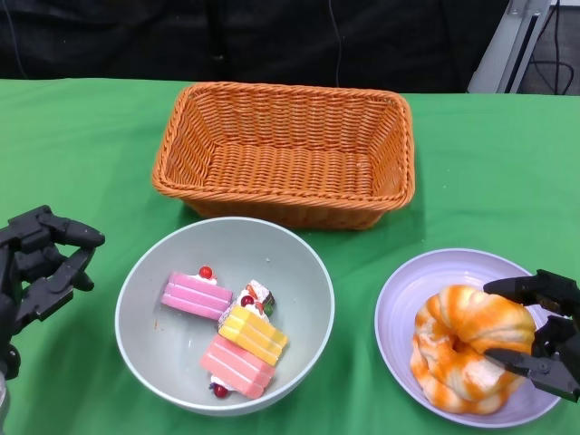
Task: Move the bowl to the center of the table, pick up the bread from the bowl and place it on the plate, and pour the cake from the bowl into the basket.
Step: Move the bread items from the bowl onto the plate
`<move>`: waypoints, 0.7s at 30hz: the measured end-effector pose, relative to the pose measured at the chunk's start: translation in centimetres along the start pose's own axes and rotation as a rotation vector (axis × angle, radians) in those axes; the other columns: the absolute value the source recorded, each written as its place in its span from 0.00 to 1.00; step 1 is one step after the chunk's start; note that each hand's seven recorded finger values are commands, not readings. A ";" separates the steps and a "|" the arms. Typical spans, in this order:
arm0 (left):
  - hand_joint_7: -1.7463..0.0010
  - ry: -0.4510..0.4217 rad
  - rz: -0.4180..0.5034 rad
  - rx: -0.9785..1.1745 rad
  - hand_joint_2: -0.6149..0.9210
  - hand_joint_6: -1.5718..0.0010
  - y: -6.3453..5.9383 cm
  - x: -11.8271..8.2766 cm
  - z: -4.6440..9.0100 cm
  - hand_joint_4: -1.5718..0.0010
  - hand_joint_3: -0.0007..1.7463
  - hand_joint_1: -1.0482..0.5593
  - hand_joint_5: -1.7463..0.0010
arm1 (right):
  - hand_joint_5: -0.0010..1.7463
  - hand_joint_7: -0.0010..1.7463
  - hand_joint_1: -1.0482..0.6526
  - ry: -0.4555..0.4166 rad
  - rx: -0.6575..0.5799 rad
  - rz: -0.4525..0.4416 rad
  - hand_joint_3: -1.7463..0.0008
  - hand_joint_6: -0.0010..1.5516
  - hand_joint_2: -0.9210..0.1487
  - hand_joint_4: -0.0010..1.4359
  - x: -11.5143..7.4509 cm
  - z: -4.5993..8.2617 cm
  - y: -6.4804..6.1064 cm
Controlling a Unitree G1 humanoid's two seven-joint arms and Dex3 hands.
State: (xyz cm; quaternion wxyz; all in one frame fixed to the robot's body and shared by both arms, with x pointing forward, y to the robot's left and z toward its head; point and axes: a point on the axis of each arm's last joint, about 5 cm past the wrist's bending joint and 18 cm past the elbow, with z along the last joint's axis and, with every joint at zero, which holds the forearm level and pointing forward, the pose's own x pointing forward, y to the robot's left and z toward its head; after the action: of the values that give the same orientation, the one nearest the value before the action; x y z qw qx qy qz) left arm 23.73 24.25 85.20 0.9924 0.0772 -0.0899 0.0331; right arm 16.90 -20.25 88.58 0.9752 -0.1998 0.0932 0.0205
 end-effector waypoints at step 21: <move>0.39 -0.002 -0.006 -0.008 0.93 0.45 0.1 0.0 0.0 0.47 0.26 0.55 0.19 | 0.24 0.06 0.51 0.013 -0.032 -0.035 0.91 0.44 0.00 0.45 -0.2 0.9 0.8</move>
State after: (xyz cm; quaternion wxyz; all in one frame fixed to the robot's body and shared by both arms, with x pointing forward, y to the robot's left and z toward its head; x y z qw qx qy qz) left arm 23.70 24.35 85.21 0.9927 0.0736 -0.0906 0.0296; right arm 16.79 -19.13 89.12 0.9714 -0.2173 0.0957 0.0036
